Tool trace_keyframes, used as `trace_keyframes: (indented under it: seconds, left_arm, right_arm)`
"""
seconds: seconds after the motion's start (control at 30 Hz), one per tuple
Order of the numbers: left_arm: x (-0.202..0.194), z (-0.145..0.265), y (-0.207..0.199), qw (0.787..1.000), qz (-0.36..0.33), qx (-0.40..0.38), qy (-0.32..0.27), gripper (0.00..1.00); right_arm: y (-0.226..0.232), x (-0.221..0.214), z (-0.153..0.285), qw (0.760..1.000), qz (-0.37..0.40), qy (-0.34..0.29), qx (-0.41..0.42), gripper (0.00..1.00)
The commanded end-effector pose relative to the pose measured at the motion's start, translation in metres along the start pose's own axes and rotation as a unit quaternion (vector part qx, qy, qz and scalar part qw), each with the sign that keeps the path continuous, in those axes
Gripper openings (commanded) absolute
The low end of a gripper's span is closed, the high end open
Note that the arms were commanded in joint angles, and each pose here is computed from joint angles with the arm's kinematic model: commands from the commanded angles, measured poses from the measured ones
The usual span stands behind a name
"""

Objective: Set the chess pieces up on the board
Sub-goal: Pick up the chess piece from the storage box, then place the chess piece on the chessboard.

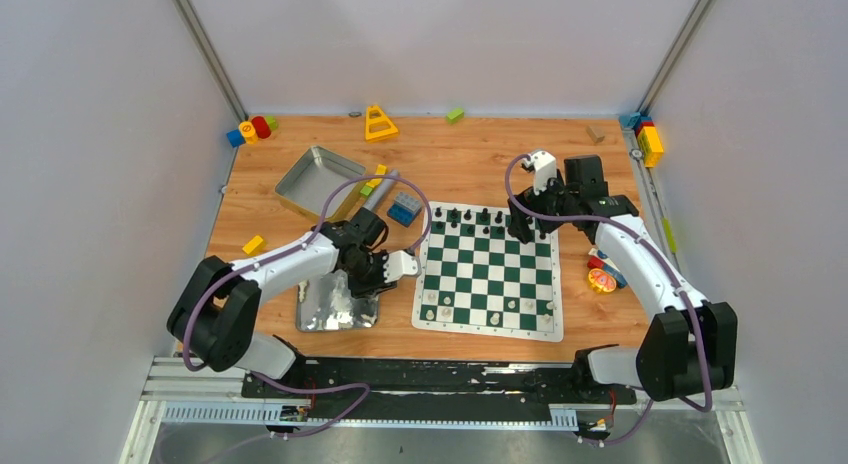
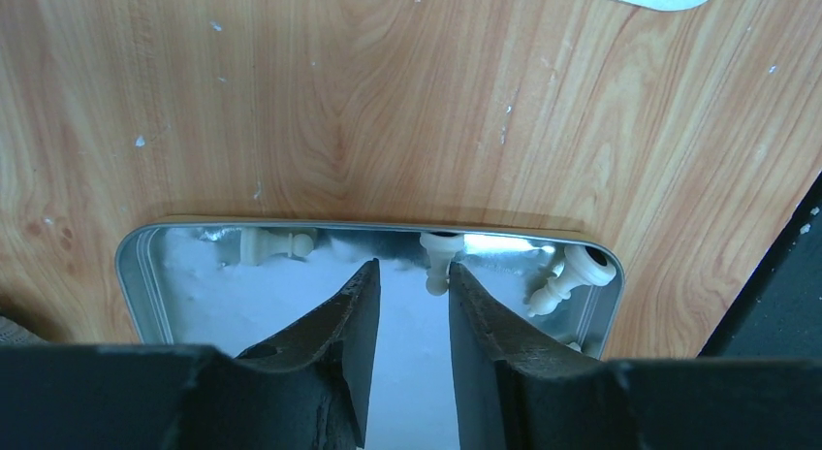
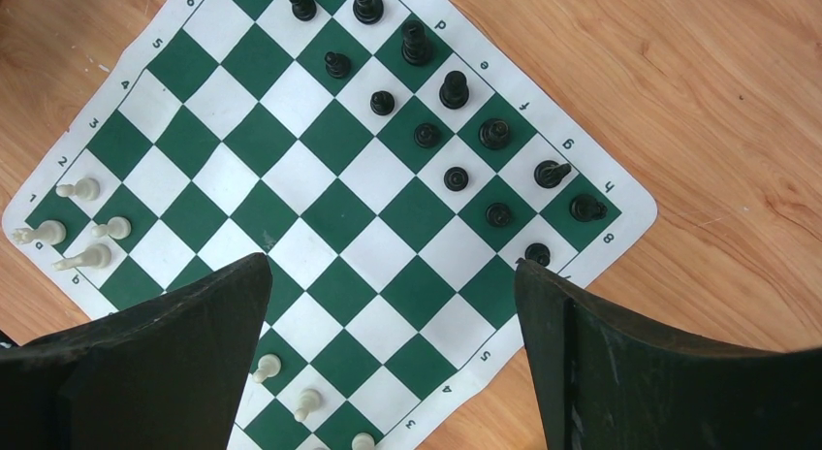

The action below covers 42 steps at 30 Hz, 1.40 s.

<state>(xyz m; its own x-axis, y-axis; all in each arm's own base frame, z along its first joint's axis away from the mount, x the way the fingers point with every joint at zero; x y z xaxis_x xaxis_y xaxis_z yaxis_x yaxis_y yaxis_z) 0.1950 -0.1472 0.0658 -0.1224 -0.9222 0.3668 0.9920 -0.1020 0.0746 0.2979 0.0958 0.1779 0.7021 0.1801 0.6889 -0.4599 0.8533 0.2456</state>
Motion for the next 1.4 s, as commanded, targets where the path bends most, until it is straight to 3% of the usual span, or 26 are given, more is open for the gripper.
trace_keyframes:
  seconds: [0.0, 0.3, 0.5, 0.8, 1.03, 1.23, 1.37]
  left_arm:
    - [0.001, -0.005, -0.003, 1.000, -0.006, -0.007, -0.003, 0.39]
    - [-0.004, -0.006, -0.010, 1.000, 0.003, -0.015, 0.005, 0.29]
    - [-0.001, 0.000, -0.007, 1.000, 0.010, -0.003, 0.003, 0.15]
    - [0.036, 0.043, 0.010, 0.999, 0.018, 0.030, -0.025, 0.08]
    - [0.086, 0.056, 0.033, 0.999, -0.020, 0.040, 0.029, 0.07]
    - [0.127, 0.037, 0.046, 0.997, -0.048, 0.031, 0.056, 0.05]
    - [0.141, 0.021, 0.055, 0.989, -0.079, 0.037, 0.118, 0.05]
  right_arm:
    - [0.000, 0.005, -0.001, 1.000, 0.010, -0.010, 0.001, 0.98]
    - [-0.001, 0.004, -0.003, 1.000, 0.008, -0.005, 0.002, 0.97]
    - [0.000, 0.004, -0.004, 1.000, 0.008, -0.004, 0.003, 0.96]
    - [0.001, 0.005, -0.005, 1.000, 0.006, -0.002, 0.010, 0.96]
    - [-0.007, 0.009, -0.004, 1.000, 0.001, -0.008, -0.024, 0.94]
    - [-0.010, 0.013, -0.001, 0.999, -0.006, -0.017, -0.040, 0.93]
    - [-0.025, 0.014, -0.001, 0.996, -0.022, -0.019, -0.086, 0.93]
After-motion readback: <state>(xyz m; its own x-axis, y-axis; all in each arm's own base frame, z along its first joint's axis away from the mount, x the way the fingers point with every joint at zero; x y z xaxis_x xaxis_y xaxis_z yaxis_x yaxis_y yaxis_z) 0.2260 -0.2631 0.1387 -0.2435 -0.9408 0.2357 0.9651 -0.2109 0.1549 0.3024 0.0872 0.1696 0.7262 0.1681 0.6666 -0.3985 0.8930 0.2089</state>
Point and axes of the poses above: each gripper's point midway between its finger pads, its own z axis back along the fingers, its own y axis along the line the jaws close on, x = y × z, the point moved 4 cm from there along z, back along the fingers, and after that the axes turned 14 degrees about -z, right-handed, at the moved point
